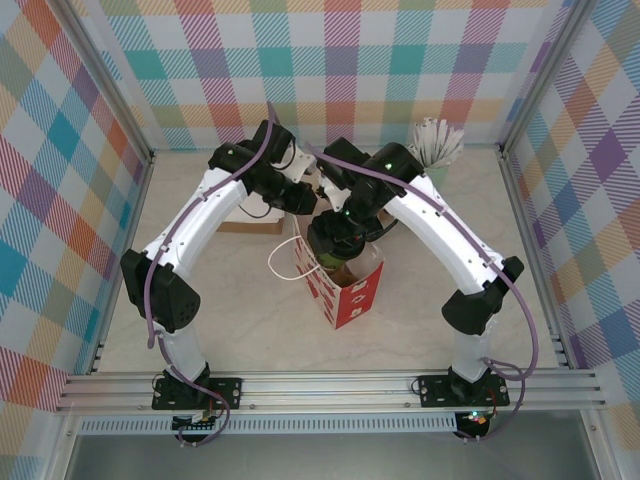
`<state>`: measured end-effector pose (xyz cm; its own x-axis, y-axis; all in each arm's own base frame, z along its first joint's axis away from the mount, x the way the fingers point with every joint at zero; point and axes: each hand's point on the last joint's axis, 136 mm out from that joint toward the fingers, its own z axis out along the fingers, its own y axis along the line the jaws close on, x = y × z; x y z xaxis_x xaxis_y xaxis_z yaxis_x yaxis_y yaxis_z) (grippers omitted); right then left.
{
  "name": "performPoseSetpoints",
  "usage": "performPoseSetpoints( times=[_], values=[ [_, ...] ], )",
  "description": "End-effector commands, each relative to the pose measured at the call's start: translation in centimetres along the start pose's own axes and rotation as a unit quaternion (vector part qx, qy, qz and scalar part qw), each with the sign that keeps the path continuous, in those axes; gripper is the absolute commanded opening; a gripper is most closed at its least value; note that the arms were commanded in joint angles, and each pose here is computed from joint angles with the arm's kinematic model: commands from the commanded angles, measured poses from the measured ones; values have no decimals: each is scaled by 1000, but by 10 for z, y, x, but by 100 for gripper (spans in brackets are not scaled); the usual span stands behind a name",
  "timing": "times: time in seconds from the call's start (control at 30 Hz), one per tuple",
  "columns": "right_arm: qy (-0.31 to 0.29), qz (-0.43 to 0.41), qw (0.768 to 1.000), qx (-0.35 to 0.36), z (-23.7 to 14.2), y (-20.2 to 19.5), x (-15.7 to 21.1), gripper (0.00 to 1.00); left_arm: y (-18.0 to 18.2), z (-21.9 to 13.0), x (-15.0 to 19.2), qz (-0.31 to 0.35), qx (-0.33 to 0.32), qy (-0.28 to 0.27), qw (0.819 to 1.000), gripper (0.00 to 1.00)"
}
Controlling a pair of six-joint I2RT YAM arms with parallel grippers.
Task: Pack the takeout coffee
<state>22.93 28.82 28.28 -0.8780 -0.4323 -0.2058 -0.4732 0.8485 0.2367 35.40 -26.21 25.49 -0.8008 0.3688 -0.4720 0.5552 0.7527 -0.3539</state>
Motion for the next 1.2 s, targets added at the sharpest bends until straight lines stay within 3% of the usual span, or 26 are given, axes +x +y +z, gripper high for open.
performPoseSetpoints(
  times=[0.0,0.9,1.17],
  values=[
    [34,2,999,27,-4,-15,20,78,-10,-7,2,14,13,-6,1000,15],
    [118,-19,991,65,34,-32,36,77,-10,0,1,12,18,-1,1000,15],
    [116,-23,990,70,45,-35,32,77,-5,-1,1,10,1,-3,1000,23]
  ],
)
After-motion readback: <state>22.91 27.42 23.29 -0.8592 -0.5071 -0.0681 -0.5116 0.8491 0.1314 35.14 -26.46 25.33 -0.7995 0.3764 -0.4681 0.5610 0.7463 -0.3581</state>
